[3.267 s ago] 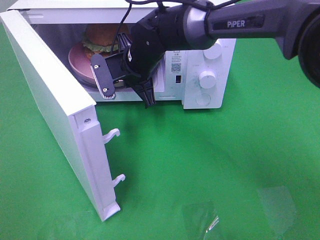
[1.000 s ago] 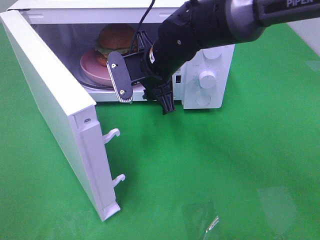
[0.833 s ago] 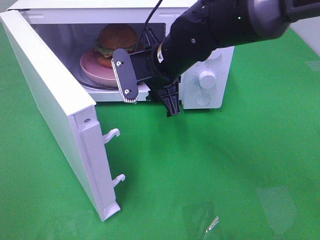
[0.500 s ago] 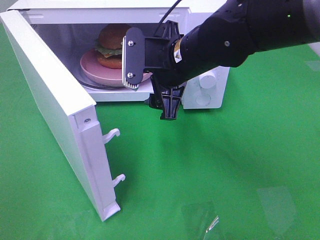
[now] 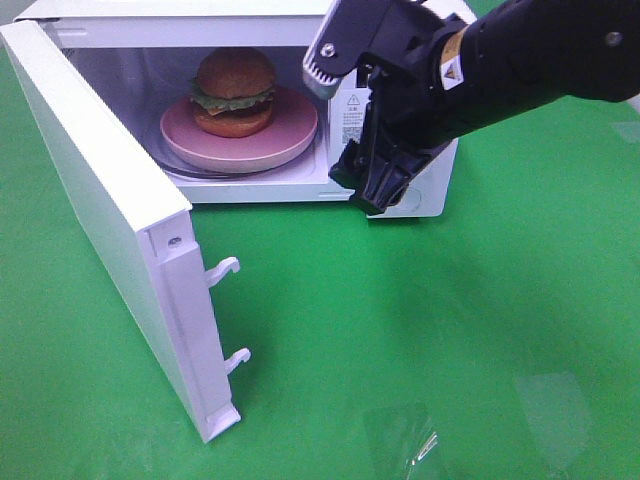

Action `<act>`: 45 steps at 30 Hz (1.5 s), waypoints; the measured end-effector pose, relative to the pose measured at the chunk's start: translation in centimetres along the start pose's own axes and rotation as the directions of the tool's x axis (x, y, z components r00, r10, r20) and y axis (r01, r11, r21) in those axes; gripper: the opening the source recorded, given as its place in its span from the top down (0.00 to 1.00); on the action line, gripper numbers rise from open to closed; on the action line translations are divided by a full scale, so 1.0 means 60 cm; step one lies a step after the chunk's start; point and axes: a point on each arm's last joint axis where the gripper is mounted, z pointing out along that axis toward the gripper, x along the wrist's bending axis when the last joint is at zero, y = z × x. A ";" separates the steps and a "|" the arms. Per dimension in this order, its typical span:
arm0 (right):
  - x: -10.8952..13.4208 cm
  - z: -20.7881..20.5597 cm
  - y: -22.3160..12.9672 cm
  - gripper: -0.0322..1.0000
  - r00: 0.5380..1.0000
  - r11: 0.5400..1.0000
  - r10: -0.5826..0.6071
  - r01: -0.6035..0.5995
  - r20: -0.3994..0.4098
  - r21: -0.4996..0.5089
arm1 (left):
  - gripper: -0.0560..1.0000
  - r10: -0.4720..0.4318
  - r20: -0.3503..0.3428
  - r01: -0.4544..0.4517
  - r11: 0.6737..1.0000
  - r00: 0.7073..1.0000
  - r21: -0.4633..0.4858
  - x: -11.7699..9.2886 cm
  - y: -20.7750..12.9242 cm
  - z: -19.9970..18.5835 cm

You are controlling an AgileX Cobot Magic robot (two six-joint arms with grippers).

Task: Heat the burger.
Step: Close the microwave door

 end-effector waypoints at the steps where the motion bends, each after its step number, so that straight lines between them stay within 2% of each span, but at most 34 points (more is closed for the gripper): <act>1: 0.000 0.000 0.000 0.19 1.000 1.000 0.000 0.000 0.000 0.000 | 0.01 0.000 0.000 0.000 1.000 1.000 0.000 0.000 0.000 0.000; 3: -0.004 -0.005 -0.004 0.19 0.999 0.999 0.033 -0.033 0.004 0.015 | 0.01 0.000 0.000 0.000 1.000 1.000 0.000 0.000 0.000 0.000; 4: -0.013 -0.017 -0.013 0.20 0.992 0.990 0.128 -0.129 0.017 0.052 | 0.01 0.000 0.001 0.000 1.000 1.000 0.000 0.000 0.000 0.000; 5: -0.013 -0.017 -0.013 0.20 0.992 0.990 0.128 -0.129 0.017 0.052 | 0.01 0.000 0.001 0.000 1.000 1.000 0.000 0.000 0.000 0.000; 7: -0.037 -0.044 -0.035 0.21 0.942 0.934 0.330 -0.336 0.062 0.123 | 0.01 0.000 0.000 0.000 1.000 1.000 0.000 0.000 0.000 0.000; 10: -0.041 -0.049 -0.041 0.21 0.927 0.916 0.368 -0.375 0.072 0.146 | 0.01 0.000 0.001 0.000 1.000 1.000 0.000 0.000 0.000 0.000; 11: -0.053 -0.070 -0.060 0.21 0.883 0.856 0.458 -0.470 0.107 0.215 | 0.01 0.000 0.000 0.000 1.000 1.000 0.000 0.000 0.000 0.000; 14: -0.055 -0.078 -0.066 0.22 0.871 0.838 0.477 -0.491 0.116 0.240 | 0.01 0.000 0.000 0.000 1.000 1.000 0.000 0.000 0.000 0.000; 15: -0.054 -0.092 -0.073 0.22 0.860 0.812 0.495 -0.509 0.125 0.284 | 0.01 0.000 0.000 0.000 1.000 1.000 0.000 0.000 0.000 0.000; 18: -0.052 -0.106 -0.078 0.23 0.853 0.791 0.505 -0.518 0.129 0.327 | 0.01 0.000 0.001 0.000 1.000 1.000 0.000 0.000 0.000 0.000; 20: -0.047 -0.126 -0.084 0.23 0.841 0.756 0.523 -0.532 0.136 0.383 | 0.01 0.000 0.000 0.000 1.000 1.000 0.000 0.000 0.000 0.000; 24: -0.042 -0.145 -0.089 0.23 0.831 0.726 0.538 -0.543 0.144 0.423 | 0.01 0.000 0.000 0.000 1.000 1.000 0.000 0.000 0.000 0.000; 31: -0.039 -0.181 -0.089 0.23 0.815 0.708 0.561 -0.563 0.144 0.426 | 0.01 0.000 0.000 0.000 1.000 1.000 0.000 0.000 0.000 0.000; 42: -0.005 -0.248 -0.125 0.23 0.808 0.726 0.571 -0.580 0.145 0.370 | 0.01 0.000 0.000 0.000 1.000 1.000 0.000 0.000 0.000 0.000; 45: 0.012 -0.271 -0.144 0.23 0.806 0.741 0.574 -0.587 0.146 0.327 | 0.01 0.000 0.001 0.000 1.000 1.000 0.000 0.000 0.000 0.000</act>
